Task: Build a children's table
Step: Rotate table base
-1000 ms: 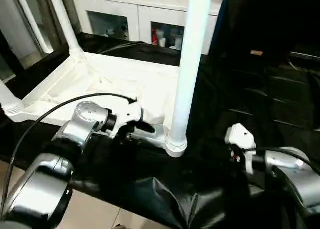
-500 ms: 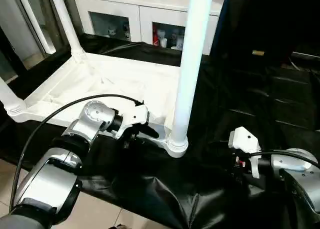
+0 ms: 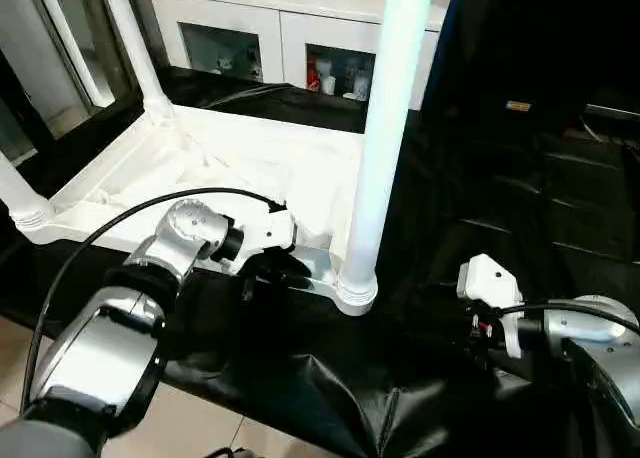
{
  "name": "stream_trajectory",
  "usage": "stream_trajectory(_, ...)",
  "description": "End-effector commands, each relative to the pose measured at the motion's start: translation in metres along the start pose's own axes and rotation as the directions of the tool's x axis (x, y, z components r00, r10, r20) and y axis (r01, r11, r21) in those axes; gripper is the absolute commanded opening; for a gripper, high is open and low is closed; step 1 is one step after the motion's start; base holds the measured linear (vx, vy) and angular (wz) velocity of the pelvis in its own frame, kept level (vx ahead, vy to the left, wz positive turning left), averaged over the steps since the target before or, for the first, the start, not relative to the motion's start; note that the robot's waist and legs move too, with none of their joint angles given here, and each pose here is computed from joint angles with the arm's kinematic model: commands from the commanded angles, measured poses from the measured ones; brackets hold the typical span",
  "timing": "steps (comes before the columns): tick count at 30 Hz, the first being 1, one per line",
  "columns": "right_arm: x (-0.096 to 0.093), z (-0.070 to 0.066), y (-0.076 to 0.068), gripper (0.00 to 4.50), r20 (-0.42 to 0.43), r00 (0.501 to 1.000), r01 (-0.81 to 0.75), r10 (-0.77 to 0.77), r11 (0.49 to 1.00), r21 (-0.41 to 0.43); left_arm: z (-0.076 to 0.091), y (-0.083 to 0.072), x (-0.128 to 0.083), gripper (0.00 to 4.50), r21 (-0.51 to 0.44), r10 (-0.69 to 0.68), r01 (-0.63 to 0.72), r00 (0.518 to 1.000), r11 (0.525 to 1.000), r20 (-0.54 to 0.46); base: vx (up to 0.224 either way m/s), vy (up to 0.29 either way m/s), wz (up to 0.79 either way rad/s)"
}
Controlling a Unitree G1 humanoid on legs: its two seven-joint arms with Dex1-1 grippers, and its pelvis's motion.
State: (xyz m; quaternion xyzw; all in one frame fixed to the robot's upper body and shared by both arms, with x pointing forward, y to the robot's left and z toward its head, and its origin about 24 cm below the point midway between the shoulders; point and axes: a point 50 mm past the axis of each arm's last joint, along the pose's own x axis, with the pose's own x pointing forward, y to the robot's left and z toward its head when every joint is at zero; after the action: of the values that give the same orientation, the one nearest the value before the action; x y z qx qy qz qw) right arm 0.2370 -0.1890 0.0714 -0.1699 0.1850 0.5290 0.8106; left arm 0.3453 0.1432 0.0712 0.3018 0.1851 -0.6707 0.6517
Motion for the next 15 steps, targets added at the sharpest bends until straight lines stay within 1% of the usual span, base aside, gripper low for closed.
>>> stream_trajectory(1,0.0,0.004,0.0,3.82,0.011,1.0,-0.001,0.001,1.0,-0.004,-0.006,-0.001,0.0,0.12,-0.023,0.013,-0.014,1.0,1.0,-0.02,0.0,0.0,0.0)
stream_trajectory(5,0.001,0.005,0.0,3.82,0.017,1.0,0.003,-0.003,1.0,-0.002,-0.007,-0.003,0.001,0.04,-0.03,0.006,-0.006,1.0,1.0,-0.015,0.0,0.0,0.0)
stream_trajectory(7,0.002,0.004,-0.001,3.82,0.02,1.0,0.007,-0.007,1.0,0.004,-0.011,-0.006,0.003,0.02,-0.035,-0.009,0.008,1.0,0.999,-0.025,0.0,0.0,0.0)
stream_trajectory(8,0.005,0.004,-0.003,3.82,0.033,0.999,0.022,-0.023,1.0,0.015,-0.016,-0.009,0.005,0.02,-0.05,-0.013,0.011,0.999,0.999,-0.038,0.0,0.0,0.0)
stream_trajectory(10,0.012,0.004,-0.009,3.82,0.067,0.994,0.089,-0.092,0.995,0.05,-0.024,-0.017,0.013,0.02,-0.109,-0.03,0.026,0.999,0.994,-0.039,0.0,0.0,0.0)
stream_trajectory(11,0.017,0.002,-0.018,3.82,0.075,0.981,0.174,-0.18,0.981,0.084,-0.023,-0.019,0.021,0.02,-0.187,-0.003,0.008,1.0,0.982,0.025,0.0,0.0,0.0)
stream_trajectory(13,0.018,0.002,-0.02,3.82,0.075,0.977,0.193,-0.2,0.977,0.092,-0.023,-0.019,0.022,0.02,-0.205,0.005,0.003,0.999,0.979,0.041,0.0,0.0,0.0)
stream_trajectory(15,0.022,0.003,-0.025,3.82,0.103,0.964,0.23,-0.245,0.963,0.139,-0.017,-0.018,0.03,0.02,-0.268,0.054,-0.024,0.993,0.963,0.105,0.0,0.0,0.0)
